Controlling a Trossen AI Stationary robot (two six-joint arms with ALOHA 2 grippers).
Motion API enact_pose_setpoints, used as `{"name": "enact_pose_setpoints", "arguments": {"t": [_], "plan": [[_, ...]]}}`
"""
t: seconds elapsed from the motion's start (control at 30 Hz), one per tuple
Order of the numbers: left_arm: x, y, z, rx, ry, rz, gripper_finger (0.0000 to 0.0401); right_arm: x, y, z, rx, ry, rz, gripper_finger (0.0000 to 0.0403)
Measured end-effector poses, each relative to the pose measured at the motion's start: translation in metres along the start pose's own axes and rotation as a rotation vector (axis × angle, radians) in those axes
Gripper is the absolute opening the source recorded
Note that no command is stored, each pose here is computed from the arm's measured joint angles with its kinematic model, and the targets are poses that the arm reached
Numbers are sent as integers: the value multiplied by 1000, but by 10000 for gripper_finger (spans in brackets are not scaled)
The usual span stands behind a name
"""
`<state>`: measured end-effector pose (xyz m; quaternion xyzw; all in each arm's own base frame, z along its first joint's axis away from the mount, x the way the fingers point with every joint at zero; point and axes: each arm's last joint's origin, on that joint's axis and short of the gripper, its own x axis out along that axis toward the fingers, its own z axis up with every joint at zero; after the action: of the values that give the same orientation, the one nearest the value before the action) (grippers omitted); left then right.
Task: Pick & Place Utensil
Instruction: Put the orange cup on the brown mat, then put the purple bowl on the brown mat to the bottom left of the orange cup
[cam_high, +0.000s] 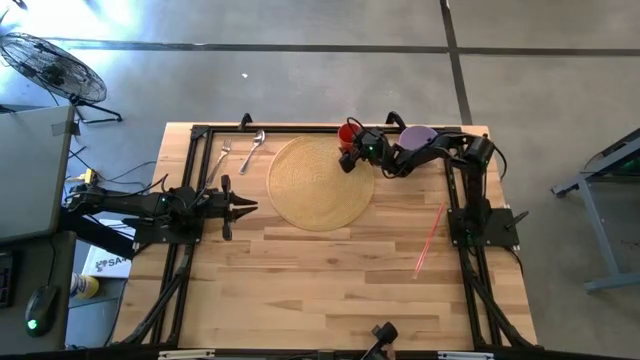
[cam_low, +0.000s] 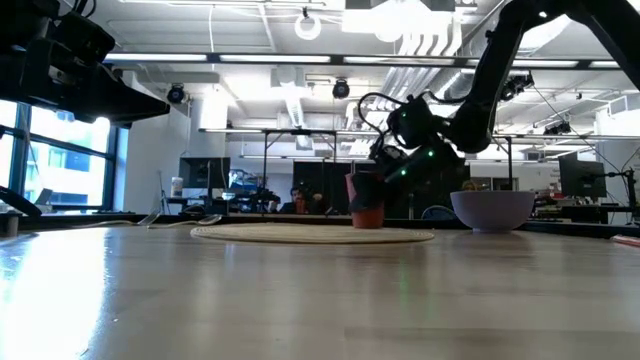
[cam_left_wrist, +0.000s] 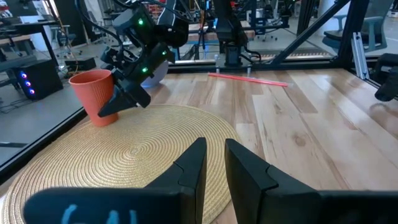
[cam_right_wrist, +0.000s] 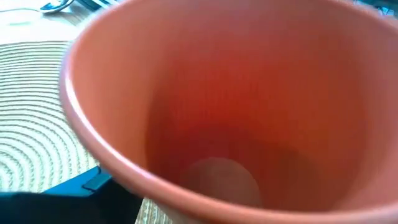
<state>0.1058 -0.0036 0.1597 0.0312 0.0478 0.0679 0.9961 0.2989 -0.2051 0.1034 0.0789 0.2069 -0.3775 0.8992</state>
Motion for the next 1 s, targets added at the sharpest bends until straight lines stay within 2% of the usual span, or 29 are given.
{"name": "enact_pose_setpoints", "arguments": {"t": [0.27, 0.63, 0.83, 1.0], "plan": [[0, 0, 0, 0, 0, 0, 56, -17, -1, 14, -25, 83, 3, 353], [0, 0, 0, 0, 0, 0, 56, -35, -2, 12, -70, 256, -5, 353], [0, 0, 0, 0, 0, 0, 56, -63, -5, 26, -53, 344, -15, 353], [0, 0, 0, 0, 1, 0, 56, -98, -1, 44, -49, 358, -7, 353]]}}
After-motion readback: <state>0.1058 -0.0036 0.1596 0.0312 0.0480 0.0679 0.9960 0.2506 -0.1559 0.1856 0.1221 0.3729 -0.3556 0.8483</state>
